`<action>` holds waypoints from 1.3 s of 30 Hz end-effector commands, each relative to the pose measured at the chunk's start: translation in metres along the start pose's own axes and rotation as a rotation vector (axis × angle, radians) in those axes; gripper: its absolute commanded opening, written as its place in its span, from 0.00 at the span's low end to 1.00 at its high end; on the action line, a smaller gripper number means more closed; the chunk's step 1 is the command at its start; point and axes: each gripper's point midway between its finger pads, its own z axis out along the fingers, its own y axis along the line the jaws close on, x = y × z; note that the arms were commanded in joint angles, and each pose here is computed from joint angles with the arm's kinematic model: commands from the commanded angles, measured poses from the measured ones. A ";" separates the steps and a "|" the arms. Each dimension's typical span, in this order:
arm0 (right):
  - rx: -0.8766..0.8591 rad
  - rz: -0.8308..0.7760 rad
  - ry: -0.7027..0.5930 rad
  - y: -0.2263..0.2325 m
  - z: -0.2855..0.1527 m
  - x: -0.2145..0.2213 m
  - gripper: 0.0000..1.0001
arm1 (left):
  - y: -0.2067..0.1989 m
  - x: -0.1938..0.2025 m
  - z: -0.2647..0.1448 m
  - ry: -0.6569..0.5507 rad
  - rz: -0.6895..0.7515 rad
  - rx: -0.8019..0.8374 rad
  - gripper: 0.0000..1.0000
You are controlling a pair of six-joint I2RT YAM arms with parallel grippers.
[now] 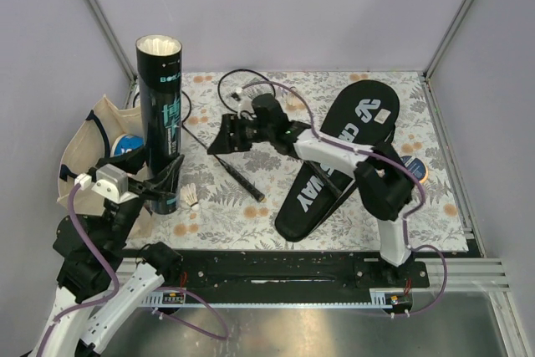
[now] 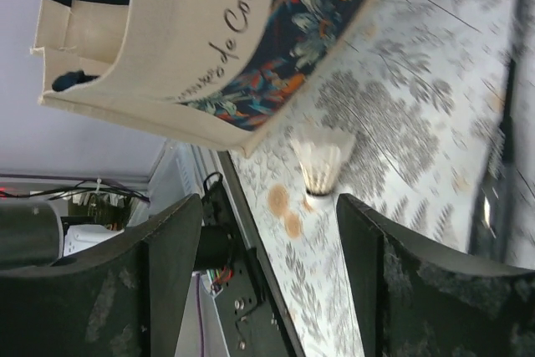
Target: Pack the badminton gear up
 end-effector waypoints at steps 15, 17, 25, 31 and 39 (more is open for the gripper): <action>-0.275 -0.009 0.181 0.026 0.163 0.046 0.75 | -0.007 -0.014 -0.014 -0.050 -0.026 0.043 0.29; -0.273 0.004 0.192 0.021 0.166 0.053 0.75 | -0.007 -0.013 -0.013 -0.049 -0.028 0.046 0.29; -0.265 -0.019 0.220 0.015 0.147 0.071 0.72 | -0.009 -0.009 -0.008 -0.038 -0.030 0.050 0.28; -0.236 -0.063 0.275 0.010 0.125 0.091 0.67 | -0.009 -0.006 -0.007 -0.032 -0.033 0.049 0.28; -0.216 -0.088 0.288 0.009 0.098 0.103 0.47 | -0.012 0.004 -0.003 -0.009 -0.045 0.055 0.27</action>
